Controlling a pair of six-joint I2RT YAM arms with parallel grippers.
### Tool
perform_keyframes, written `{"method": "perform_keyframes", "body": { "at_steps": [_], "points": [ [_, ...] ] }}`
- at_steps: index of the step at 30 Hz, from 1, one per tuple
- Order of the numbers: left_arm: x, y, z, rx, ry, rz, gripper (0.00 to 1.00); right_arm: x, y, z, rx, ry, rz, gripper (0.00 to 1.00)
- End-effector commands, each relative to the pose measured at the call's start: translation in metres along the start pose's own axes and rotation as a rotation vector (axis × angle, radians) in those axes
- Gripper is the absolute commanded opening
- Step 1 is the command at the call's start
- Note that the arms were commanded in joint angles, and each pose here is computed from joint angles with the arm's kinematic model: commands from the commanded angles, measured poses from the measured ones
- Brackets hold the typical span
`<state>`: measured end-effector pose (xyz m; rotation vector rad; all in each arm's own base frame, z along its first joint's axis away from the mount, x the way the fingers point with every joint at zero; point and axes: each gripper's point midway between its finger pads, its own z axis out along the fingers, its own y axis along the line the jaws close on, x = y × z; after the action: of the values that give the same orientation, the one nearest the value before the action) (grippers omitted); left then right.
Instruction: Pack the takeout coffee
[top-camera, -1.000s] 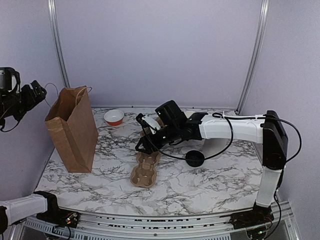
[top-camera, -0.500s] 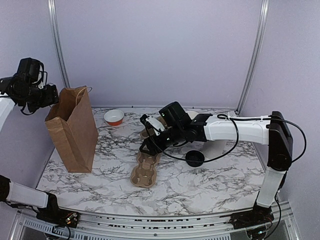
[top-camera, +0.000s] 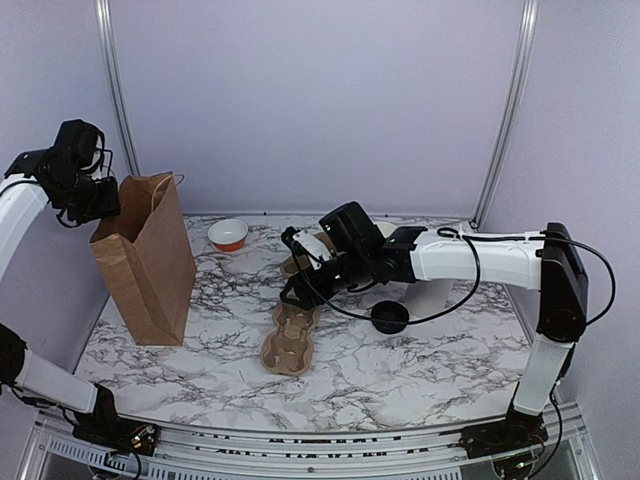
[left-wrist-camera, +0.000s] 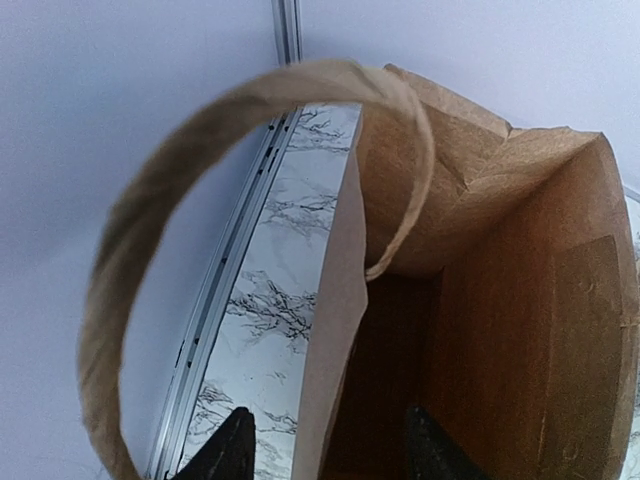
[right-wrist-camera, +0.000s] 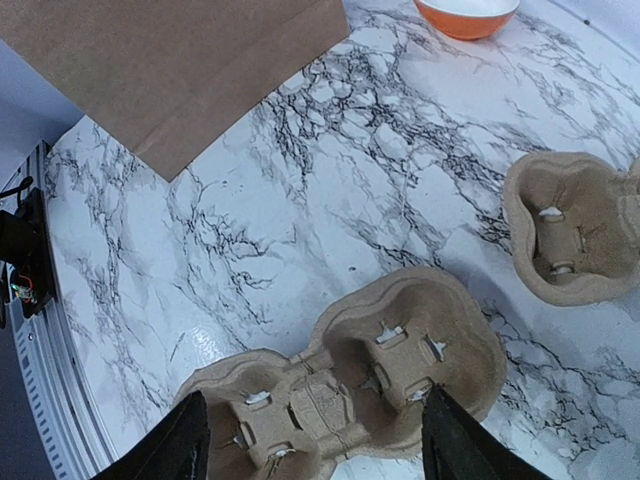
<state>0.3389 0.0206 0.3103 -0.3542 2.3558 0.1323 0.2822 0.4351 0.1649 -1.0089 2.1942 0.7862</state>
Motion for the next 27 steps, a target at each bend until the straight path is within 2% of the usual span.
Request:
{"method": "perform_keyframes", "body": {
  "at_steps": [1, 9, 16, 27],
  "points": [
    [-0.003, 0.002, 0.006, -0.016, -0.004, 0.021, 0.46, -0.009, -0.002, -0.014, 0.024, -0.025, -0.022, 0.70],
    [0.002, -0.003, 0.016, 0.002, 0.008, 0.037, 0.26, -0.009, -0.004, -0.016, 0.044, -0.018, -0.052, 0.70],
    [-0.004, -0.011, 0.008, 0.053, -0.018, 0.054, 0.00, -0.016, -0.009, -0.027, 0.088, -0.045, -0.100, 0.70],
    [-0.016, -0.066, -0.038, 0.244, -0.121, 0.208, 0.00, -0.034, -0.013, -0.048, 0.199, -0.124, -0.233, 0.69]
  ]
}}
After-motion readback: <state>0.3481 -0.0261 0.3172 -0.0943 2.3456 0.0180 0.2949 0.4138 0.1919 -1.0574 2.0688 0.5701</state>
